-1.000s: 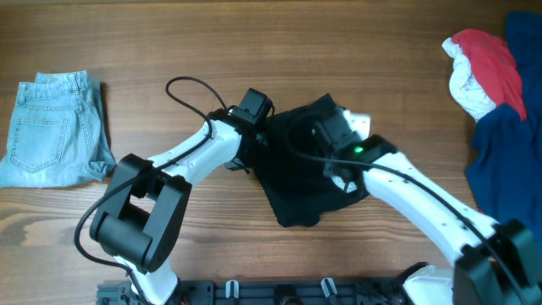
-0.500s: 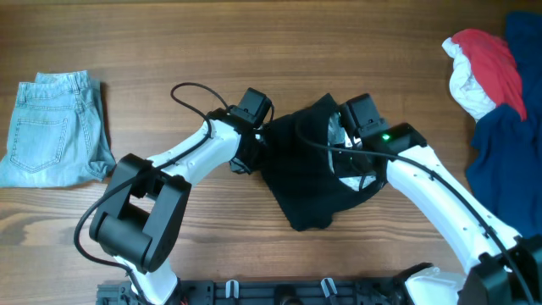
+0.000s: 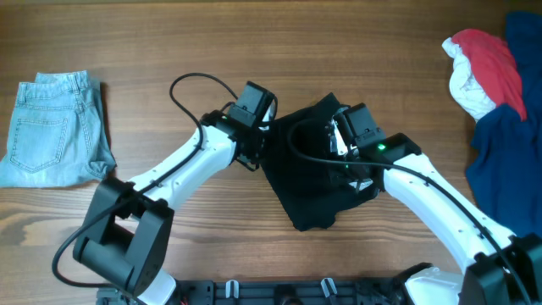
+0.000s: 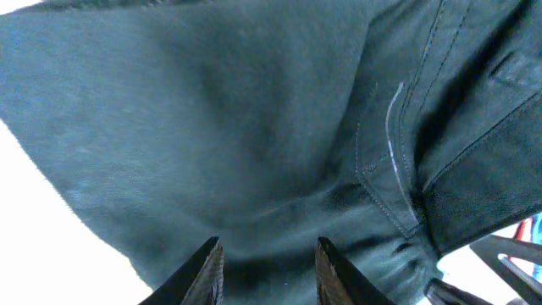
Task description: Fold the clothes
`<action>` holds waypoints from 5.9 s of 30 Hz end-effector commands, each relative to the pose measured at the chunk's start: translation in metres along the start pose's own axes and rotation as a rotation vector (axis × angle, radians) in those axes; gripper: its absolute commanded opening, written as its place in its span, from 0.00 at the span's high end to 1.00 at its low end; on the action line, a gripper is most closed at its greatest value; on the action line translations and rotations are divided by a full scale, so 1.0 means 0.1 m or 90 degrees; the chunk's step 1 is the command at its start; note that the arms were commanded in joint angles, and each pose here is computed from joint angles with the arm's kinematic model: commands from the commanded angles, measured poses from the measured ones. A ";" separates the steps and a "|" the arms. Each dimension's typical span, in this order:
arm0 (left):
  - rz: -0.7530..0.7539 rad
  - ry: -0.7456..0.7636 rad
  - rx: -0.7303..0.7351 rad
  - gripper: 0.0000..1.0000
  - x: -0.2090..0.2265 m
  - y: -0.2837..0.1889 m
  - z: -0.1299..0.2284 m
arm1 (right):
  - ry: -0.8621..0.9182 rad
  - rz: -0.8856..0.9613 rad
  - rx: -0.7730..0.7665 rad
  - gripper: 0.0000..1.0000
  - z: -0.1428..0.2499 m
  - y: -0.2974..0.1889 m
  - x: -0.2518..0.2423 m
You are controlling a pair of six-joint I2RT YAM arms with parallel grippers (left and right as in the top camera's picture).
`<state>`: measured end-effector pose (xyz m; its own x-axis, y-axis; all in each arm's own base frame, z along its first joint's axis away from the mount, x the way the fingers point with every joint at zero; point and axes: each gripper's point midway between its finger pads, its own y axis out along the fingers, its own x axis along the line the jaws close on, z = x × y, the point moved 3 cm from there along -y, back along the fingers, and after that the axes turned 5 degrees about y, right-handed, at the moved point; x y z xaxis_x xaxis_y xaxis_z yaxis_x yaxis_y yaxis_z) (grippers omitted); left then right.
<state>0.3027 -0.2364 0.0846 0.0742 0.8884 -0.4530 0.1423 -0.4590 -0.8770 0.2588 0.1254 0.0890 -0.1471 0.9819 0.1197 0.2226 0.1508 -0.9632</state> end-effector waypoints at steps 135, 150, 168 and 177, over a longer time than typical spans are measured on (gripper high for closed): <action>-0.140 -0.026 0.124 0.76 0.57 0.85 0.38 | -0.022 -0.137 -0.214 0.75 -0.89 -0.48 -1.01; -0.123 -0.030 0.138 0.71 0.53 0.85 0.41 | 0.178 -0.168 -0.375 0.77 -1.87 0.62 -1.14; 0.004 0.133 -0.243 0.19 -0.12 -0.30 -0.75 | 0.056 -0.083 -0.435 0.01 -1.49 -1.03 -0.85; 0.096 0.150 -0.295 0.24 -0.06 0.12 -1.15 | 0.283 0.059 -0.146 0.19 -0.73 -0.06 -1.26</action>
<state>0.4158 -0.2426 0.1170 0.3172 0.8212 -0.4743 0.5593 -0.5659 -0.6057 0.3494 0.0236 0.1239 0.1341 0.9631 0.2335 0.4929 0.1396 -0.8588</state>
